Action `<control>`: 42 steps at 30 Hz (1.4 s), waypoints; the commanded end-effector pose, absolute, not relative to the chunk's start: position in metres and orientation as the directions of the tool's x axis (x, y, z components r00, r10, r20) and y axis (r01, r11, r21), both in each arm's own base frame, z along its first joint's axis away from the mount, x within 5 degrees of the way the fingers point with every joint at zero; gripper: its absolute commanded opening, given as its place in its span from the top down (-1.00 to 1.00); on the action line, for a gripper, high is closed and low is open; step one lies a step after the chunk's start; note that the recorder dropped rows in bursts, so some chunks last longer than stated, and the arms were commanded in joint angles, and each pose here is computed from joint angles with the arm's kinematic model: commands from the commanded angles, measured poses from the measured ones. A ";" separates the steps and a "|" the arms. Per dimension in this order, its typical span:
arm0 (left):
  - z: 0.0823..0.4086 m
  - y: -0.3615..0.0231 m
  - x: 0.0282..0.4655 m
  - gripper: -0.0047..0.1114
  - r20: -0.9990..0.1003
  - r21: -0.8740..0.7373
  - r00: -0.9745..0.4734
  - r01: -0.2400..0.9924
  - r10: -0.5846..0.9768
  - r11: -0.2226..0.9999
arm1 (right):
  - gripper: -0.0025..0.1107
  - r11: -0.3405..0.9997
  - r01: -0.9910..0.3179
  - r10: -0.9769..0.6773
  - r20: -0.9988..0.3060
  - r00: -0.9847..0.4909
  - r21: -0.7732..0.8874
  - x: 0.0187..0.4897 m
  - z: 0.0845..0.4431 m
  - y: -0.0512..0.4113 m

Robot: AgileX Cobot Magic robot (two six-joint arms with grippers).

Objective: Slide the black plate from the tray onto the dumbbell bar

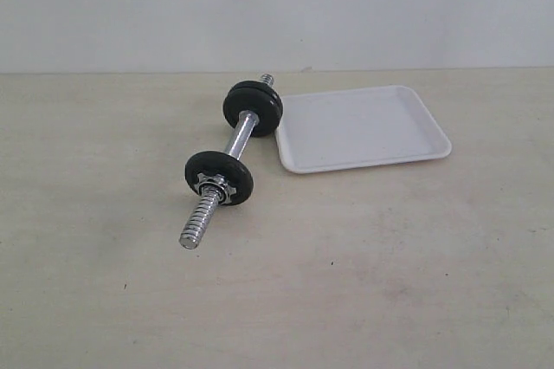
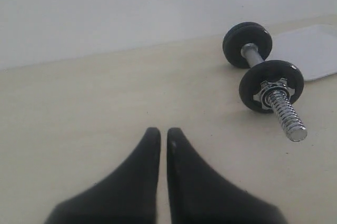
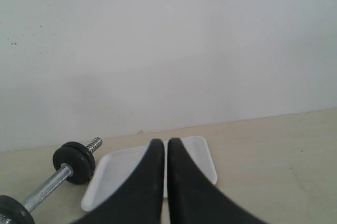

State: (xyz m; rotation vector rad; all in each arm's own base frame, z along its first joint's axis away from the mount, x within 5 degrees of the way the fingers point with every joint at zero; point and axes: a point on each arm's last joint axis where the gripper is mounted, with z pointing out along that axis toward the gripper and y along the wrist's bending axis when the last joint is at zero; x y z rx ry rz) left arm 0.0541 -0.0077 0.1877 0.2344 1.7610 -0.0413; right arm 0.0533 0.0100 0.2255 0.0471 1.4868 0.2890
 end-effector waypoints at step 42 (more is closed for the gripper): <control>0.186 0.006 0.054 0.84 -0.976 -0.040 -0.208 -0.096 -0.060 0.995 | 0.96 0.994 -0.075 -0.090 -0.966 -0.243 -0.074 0.054 0.183 0.002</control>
